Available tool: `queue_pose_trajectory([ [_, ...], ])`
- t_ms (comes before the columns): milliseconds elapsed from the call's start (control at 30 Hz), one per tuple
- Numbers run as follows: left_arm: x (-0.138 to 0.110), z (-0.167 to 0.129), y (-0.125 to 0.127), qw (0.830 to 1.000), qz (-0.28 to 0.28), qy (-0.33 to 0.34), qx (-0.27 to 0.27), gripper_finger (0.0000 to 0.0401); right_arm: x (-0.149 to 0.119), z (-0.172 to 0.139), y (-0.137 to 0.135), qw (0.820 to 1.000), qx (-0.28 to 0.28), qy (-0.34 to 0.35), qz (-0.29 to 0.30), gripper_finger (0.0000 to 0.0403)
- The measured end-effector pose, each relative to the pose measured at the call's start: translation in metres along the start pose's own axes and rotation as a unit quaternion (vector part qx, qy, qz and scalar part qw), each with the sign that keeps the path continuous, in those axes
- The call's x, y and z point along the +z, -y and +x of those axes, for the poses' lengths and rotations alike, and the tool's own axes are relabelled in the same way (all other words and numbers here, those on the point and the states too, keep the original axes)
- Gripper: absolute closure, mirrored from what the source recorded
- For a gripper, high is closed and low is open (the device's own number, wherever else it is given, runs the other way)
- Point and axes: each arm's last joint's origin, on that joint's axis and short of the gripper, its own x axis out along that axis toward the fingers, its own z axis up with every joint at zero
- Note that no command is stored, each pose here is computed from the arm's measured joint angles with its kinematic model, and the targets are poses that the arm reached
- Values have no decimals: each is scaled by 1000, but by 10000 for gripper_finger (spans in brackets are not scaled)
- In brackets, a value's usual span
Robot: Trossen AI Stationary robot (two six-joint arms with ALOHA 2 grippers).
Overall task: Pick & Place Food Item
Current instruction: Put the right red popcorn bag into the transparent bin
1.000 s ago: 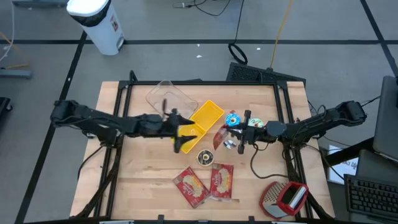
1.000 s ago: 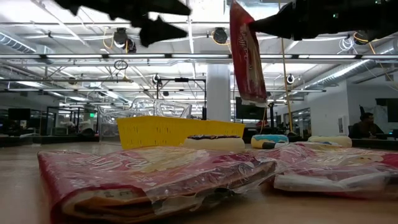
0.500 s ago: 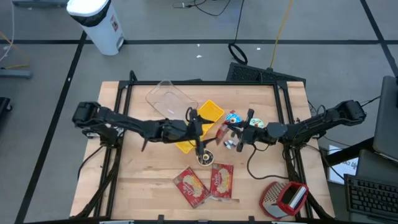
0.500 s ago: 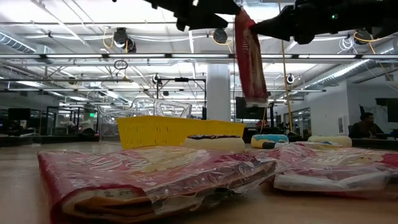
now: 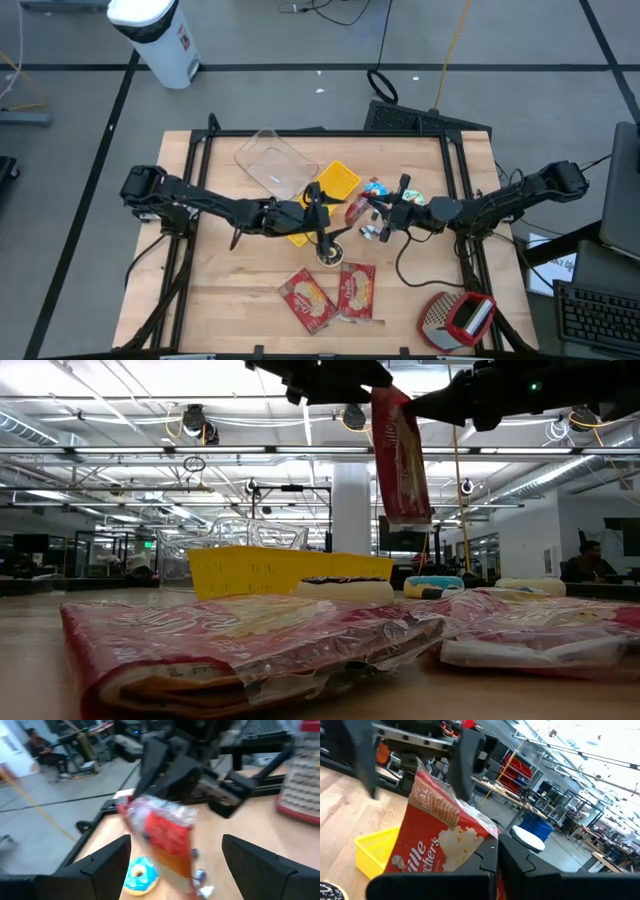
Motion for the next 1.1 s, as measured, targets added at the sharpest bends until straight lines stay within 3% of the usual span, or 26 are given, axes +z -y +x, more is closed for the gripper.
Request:
queue_pose_trajectory([
  [200,4,4,-12,999,-20,26,16,91,0,0,0,1000,0,0,2,403],
  [833,-3,11,-23,995,-101,8,22,93,0,0,0,1000,0,0,2,403],
  [967,-5,12,-27,993,-113,6,21,127,0,0,0,1000,0,0,2,403],
  [1100,-6,14,-34,989,-148,5,4,193,0,0,0,1000,0,-1,2,403],
])
